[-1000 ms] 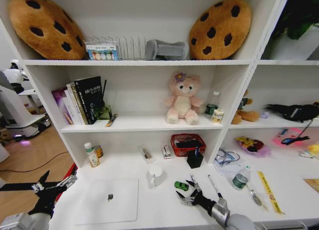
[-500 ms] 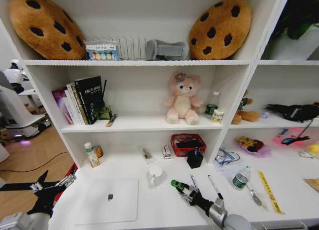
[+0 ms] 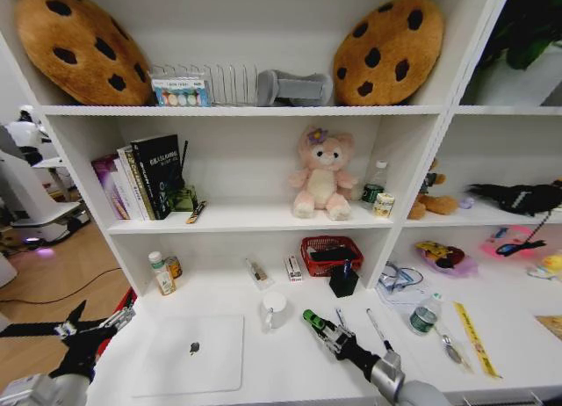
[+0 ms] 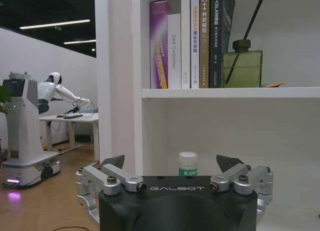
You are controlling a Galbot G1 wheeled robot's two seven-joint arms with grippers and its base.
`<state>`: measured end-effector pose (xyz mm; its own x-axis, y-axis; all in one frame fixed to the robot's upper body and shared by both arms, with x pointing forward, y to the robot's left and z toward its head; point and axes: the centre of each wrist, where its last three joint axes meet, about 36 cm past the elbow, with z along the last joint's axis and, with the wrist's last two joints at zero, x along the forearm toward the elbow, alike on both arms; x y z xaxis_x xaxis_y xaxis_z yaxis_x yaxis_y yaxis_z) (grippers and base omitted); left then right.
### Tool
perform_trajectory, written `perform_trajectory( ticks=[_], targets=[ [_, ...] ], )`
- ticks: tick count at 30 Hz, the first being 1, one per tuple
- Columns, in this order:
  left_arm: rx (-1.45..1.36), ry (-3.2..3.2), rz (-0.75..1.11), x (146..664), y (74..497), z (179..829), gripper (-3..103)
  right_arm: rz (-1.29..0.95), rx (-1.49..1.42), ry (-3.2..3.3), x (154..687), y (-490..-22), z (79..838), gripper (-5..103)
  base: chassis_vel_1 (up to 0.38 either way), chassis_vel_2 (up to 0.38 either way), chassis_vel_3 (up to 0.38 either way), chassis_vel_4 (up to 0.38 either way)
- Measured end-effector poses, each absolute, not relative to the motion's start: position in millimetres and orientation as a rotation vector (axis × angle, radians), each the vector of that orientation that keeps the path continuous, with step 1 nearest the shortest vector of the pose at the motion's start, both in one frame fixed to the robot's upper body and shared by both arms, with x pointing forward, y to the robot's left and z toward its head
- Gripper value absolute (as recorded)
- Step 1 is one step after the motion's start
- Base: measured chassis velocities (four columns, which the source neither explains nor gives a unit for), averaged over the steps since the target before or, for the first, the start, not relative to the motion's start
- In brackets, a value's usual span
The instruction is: Organize the objects on the table.
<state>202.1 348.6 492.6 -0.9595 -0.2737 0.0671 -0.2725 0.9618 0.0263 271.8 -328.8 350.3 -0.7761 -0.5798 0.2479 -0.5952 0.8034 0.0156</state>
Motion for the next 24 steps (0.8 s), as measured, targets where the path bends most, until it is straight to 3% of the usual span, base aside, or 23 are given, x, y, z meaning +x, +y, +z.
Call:
perform_trajectory(
  ticks=[7,10,17,24],
  targets=[
    [0.418,-3.051,-0.021,203,346,490,100,0.022,0.988,-2.947,278,-303,439,35,0.0,0.0,0.0,0.0],
    [0.403,-3.063,-0.025,200,346,492,100,-0.112,0.974,-3.039,299,-280,484,35,0.0,0.0,0.0,0.0],
    [0.389,-3.077,-0.042,190,343,489,100,-0.276,0.919,-3.051,334,-265,532,35,0.0,0.0,0.0,0.0],
    [0.36,-3.082,-0.055,181,338,486,100,-0.286,0.993,-3.054,369,-259,558,35,0.0,0.0,0.0,0.0]
  ],
)
